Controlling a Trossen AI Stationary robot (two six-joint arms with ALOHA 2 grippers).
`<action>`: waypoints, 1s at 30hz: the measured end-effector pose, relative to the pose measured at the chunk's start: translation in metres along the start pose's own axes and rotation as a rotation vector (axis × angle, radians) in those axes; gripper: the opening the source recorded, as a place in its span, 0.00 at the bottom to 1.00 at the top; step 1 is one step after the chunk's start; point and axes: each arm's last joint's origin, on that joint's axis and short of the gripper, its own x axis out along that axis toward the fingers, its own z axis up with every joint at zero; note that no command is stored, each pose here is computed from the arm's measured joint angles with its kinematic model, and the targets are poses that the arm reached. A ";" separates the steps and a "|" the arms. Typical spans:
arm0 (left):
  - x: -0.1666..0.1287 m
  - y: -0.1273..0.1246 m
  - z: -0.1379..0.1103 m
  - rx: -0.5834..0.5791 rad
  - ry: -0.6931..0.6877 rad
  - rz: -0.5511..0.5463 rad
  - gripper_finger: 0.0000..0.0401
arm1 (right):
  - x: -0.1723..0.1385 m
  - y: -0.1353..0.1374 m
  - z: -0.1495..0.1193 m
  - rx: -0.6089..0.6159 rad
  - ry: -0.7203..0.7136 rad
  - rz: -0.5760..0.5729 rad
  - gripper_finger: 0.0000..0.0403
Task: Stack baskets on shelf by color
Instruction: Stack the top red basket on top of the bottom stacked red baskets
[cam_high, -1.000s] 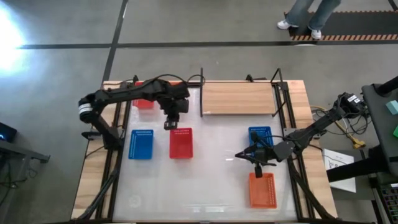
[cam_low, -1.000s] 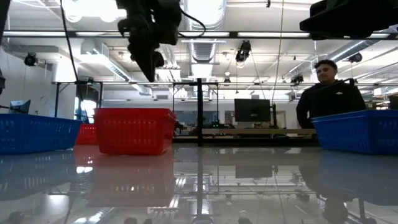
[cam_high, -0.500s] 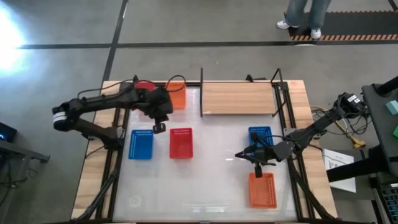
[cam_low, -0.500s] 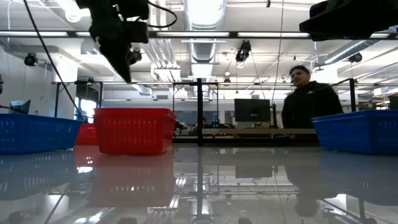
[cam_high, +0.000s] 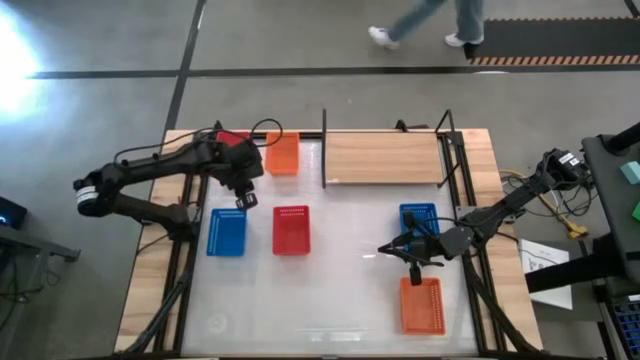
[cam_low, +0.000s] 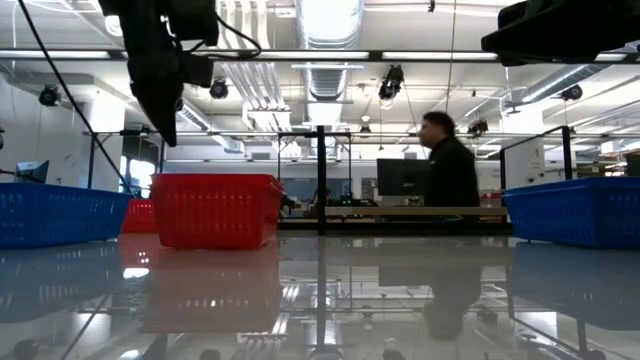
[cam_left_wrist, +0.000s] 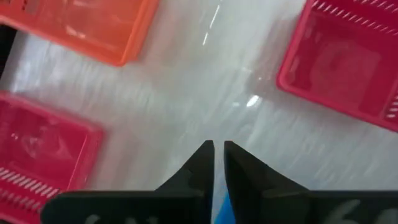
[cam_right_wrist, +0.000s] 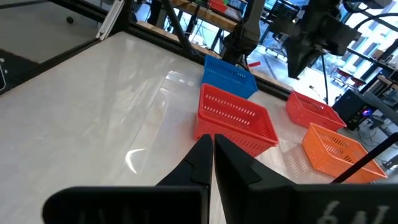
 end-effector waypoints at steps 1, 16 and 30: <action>0.001 0.001 0.000 -0.005 0.010 0.002 0.08 | 0.000 0.000 0.000 0.000 0.000 0.000 0.02; 0.026 0.038 0.002 0.054 0.180 0.180 0.34 | 0.000 0.000 0.000 0.000 0.000 0.000 0.02; 0.078 0.083 0.011 0.124 0.340 0.209 0.34 | 0.000 0.000 0.000 0.004 0.000 0.000 0.02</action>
